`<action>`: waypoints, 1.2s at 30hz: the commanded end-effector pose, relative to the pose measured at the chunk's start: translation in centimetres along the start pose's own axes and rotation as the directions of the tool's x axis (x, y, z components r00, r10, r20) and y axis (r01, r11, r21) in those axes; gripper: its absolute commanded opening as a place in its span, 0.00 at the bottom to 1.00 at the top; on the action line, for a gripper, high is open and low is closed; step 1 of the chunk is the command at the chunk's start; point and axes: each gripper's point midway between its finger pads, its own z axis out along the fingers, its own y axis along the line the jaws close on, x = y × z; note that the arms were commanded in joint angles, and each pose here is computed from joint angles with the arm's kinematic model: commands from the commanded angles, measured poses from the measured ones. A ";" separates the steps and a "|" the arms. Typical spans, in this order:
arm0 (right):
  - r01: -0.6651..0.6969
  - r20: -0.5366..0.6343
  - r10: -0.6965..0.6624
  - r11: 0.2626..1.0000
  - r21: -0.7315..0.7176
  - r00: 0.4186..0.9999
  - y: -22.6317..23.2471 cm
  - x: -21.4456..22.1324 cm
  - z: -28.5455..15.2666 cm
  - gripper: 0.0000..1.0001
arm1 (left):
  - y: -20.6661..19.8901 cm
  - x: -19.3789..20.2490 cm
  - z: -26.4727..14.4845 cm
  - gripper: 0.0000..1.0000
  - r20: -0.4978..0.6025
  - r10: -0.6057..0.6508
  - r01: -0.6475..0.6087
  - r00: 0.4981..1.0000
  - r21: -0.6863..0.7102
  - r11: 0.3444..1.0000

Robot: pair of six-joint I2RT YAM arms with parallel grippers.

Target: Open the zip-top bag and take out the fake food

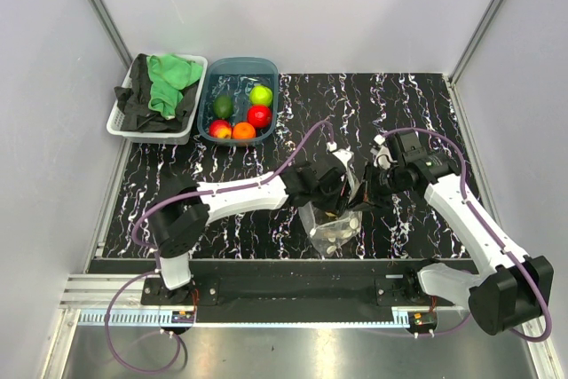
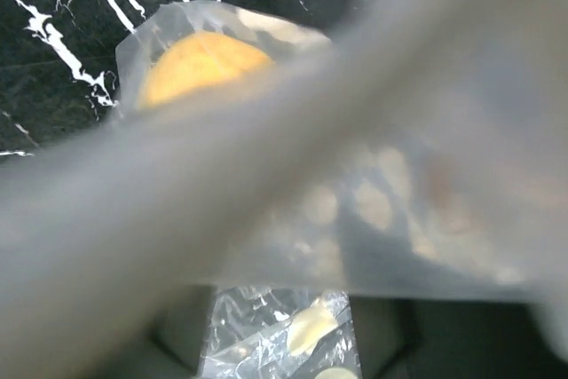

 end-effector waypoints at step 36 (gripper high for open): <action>0.085 0.068 -0.086 0.996 0.015 0.994 0.1 -1.8 -0.9 0.00 | 0.4 -4.1 -1.1 0.14 0.108 0.115 -0.112 0.987 -0.037 0.993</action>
